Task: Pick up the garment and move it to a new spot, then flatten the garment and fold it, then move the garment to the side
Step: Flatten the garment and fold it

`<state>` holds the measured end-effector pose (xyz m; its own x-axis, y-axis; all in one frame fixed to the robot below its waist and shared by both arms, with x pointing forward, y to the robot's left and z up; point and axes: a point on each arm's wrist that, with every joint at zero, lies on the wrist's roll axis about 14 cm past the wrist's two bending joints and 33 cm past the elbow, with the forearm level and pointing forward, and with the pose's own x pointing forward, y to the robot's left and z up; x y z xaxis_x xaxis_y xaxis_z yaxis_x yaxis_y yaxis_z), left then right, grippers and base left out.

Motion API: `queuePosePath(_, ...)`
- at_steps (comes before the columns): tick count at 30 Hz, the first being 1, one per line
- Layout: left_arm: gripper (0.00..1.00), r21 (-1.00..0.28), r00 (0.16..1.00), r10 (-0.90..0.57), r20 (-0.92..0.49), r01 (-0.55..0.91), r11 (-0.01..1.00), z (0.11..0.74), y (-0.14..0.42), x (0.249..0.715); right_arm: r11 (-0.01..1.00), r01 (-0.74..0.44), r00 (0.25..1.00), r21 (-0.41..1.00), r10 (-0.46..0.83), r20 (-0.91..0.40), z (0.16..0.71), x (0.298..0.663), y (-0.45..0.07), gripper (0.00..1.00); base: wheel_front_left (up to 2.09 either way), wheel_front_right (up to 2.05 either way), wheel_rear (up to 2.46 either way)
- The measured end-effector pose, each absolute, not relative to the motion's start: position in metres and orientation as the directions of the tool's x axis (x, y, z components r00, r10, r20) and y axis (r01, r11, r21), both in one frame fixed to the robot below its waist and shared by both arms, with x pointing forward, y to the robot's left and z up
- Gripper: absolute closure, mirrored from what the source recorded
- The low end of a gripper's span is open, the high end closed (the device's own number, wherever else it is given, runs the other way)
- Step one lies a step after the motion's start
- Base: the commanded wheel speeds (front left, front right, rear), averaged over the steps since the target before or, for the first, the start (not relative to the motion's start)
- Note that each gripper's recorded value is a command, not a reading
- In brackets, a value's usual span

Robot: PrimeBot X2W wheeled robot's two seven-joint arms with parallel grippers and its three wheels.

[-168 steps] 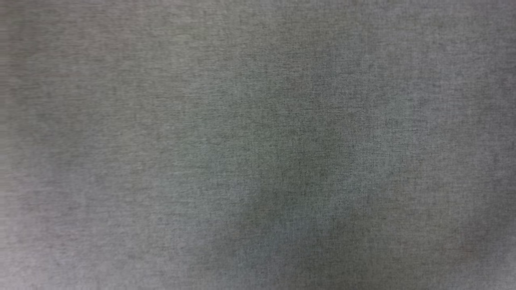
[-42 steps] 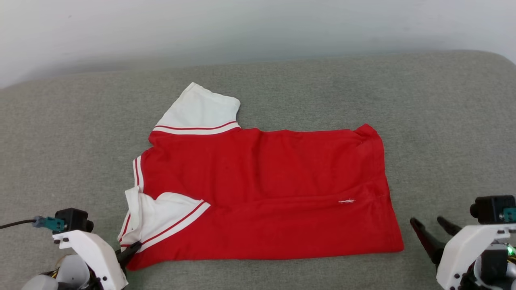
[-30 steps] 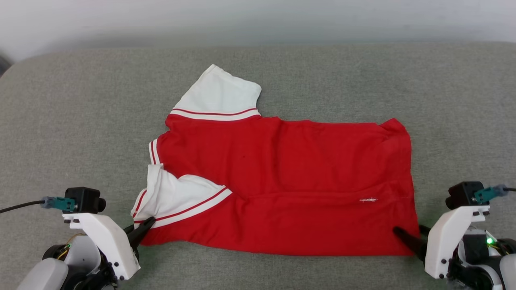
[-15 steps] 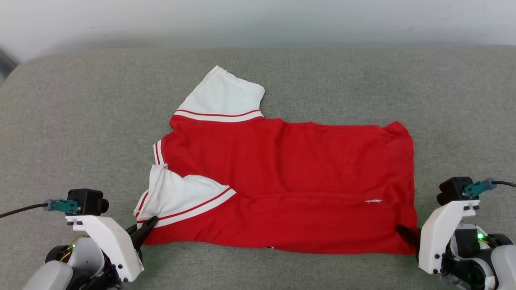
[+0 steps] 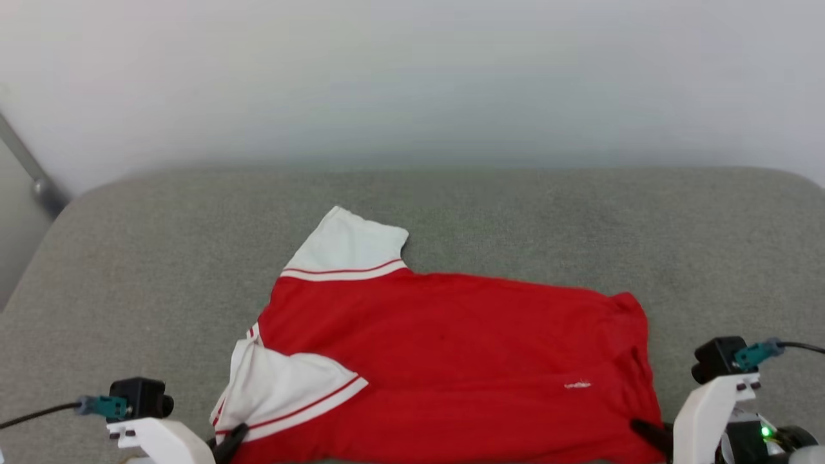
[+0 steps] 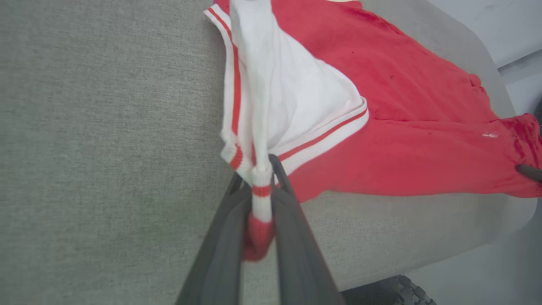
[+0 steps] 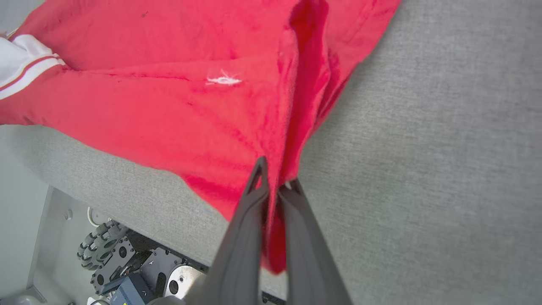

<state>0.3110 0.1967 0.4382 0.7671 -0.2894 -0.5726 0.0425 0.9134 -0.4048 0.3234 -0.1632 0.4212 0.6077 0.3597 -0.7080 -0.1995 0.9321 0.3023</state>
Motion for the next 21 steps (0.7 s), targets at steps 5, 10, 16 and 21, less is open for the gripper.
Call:
queuePosePath(5, 1.0, -0.414, 0.737, -0.294, -0.608, 0.021, 0.91, 0.428, 0.193, 0.293, 0.939, -0.162, 0.597, 0.303, 0.338, -0.728, 0.411, 0.309, -0.173, 1.0, 0.0, 0.0, 0.0)
queuePosePath(10, 0.0, -0.437, 0.711, -0.301, -0.635, -0.009, 0.899, 0.411, 0.184, 0.289, 0.944, -0.13, 0.62, 0.303, 0.316, -0.718, 0.402, 0.307, -0.177, 0.0, 0.0, 0.0, 0.0)
queuePosePath(16, 0.0, -0.41, 0.792, -0.25, -0.557, -0.001, 0.912, 0.424, 0.188, 0.319, 0.961, -0.143, 0.776, 0.236, 0.257, -0.577, 0.426, 0.327, -0.183, 0.0, 0.0, 0.0, 0.0)
queuePosePath(21, 0.0, -0.347, 0.895, -0.168, -0.413, 0.016, 0.938, 0.459, 0.199, 0.355, 0.978, -0.12, 0.909, 0.173, 0.179, -0.378, 0.464, 0.342, -0.195, 0.0, 0.0, 0.0, 0.0)
